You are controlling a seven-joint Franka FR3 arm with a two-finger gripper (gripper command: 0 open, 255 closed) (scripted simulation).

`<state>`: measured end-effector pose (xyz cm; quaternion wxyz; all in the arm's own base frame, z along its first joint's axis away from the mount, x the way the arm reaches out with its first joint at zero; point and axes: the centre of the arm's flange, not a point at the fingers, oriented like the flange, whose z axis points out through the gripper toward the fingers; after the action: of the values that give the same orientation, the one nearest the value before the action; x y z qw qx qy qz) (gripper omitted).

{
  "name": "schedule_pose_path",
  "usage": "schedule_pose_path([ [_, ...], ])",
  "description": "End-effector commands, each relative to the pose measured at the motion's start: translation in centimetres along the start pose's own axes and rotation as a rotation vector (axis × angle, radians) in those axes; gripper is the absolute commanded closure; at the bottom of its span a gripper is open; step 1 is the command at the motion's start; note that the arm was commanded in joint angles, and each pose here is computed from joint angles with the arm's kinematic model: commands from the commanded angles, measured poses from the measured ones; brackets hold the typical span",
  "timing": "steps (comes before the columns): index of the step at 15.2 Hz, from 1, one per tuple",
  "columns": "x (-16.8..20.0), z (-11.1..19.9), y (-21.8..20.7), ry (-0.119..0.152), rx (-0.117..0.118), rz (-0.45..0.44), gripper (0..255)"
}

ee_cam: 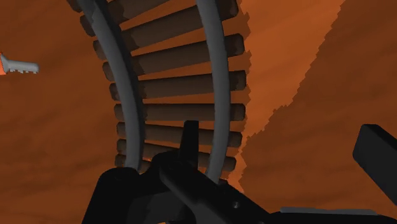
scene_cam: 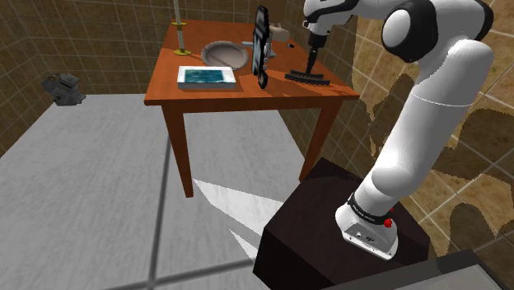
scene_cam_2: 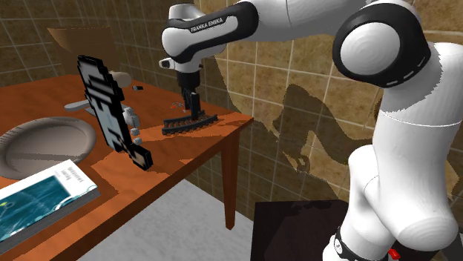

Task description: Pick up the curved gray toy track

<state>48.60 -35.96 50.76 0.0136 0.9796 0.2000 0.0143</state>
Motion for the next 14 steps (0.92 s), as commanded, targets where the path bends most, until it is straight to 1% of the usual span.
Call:
schedule_pose_path([
  [1, 0.3, 1.0, 2.8, -0.006, 0.01, -0.018, 0],
  [2, 0.3, 1.2, 3.2, -0.007, 0.011, -0.02, 0],
  [9, 0.2, 5.2, 3.1, -0.007, 0.011, -0.02, 0],
  [11, 0.2, 5.2, 3.1, -0.007, 0.011, -0.02, 0],
  [12, 0.2, 5.2, 3.0, -0.007, 0.011, -0.02, 255],
  [14, 0.2, 5.2, 3.0, -0.007, 0.011, -0.02, 255],
])
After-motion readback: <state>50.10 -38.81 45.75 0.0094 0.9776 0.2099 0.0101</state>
